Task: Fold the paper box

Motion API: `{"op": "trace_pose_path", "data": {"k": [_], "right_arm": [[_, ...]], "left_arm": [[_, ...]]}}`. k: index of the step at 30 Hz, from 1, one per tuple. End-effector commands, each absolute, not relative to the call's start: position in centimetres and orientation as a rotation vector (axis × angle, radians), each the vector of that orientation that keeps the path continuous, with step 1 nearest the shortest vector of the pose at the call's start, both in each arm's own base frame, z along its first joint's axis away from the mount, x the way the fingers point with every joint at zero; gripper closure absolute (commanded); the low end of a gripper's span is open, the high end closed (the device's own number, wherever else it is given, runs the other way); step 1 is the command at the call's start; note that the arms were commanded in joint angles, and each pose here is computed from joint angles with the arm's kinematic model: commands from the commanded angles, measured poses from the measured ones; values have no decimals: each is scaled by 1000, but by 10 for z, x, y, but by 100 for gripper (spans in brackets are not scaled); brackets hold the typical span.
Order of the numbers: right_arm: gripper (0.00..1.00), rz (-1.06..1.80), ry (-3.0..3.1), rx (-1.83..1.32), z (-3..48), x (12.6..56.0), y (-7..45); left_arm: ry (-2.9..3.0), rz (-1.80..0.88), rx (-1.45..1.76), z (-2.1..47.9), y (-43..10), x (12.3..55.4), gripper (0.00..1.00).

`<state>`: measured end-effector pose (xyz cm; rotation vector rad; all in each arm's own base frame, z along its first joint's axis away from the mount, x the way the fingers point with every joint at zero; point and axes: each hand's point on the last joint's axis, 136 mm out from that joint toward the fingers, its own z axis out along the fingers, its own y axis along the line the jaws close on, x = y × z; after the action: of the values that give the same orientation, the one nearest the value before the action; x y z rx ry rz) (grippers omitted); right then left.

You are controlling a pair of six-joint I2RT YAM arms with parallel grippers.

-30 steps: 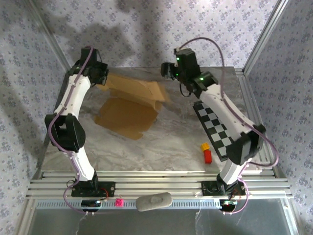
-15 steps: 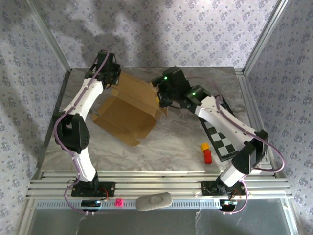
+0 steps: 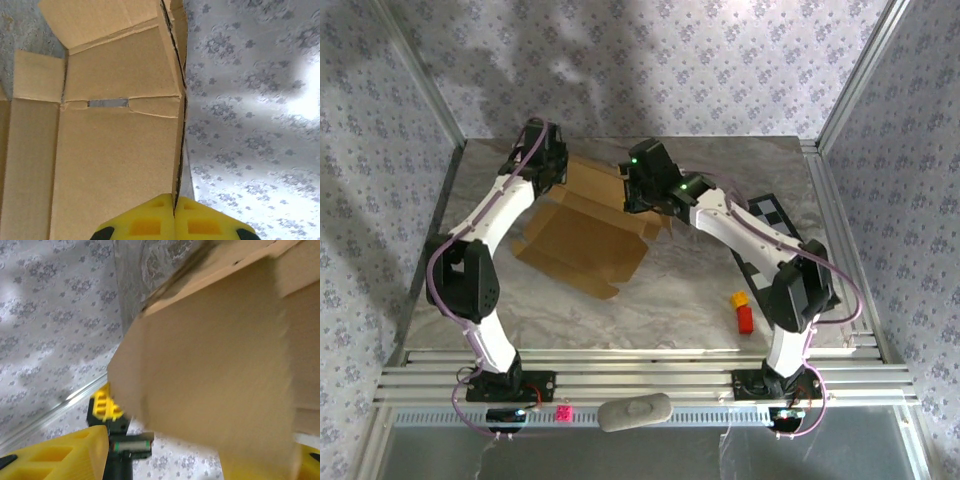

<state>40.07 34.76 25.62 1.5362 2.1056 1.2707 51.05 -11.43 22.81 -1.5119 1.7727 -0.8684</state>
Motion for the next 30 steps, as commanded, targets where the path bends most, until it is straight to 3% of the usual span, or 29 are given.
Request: {"op": "trace_pose_path", "data": {"k": [1,8,18,19,21,23,25,30], "right_arm": [[40,1266,2049,1565,262,409,349],[50,1229,2008,1524,256,433,350],[99,1127,1996,1505,239,455,328],[100,1114,1993,1503,240,456,322],[100,1085,2002,1496,239,457,306],[100,1075,2045,1451,238,462,291],[100,1129,2131,1368,234,472,284],[100,1197,2336,1108,227,476,269]], "left_arm": [[1206,-1185,-2249,230,-118,493,100],[1226,-1180,-2253,227,-121,488,100],[1295,-1210,-2220,234,-134,483,100],[1309,-1216,-2186,239,-132,483,88],[1388,-1227,-2077,253,-123,483,48],[1513,-1200,-1957,269,-108,480,30],[1665,-1144,-1841,281,-91,474,26],[2027,-1126,-1451,296,-83,474,33]]}}
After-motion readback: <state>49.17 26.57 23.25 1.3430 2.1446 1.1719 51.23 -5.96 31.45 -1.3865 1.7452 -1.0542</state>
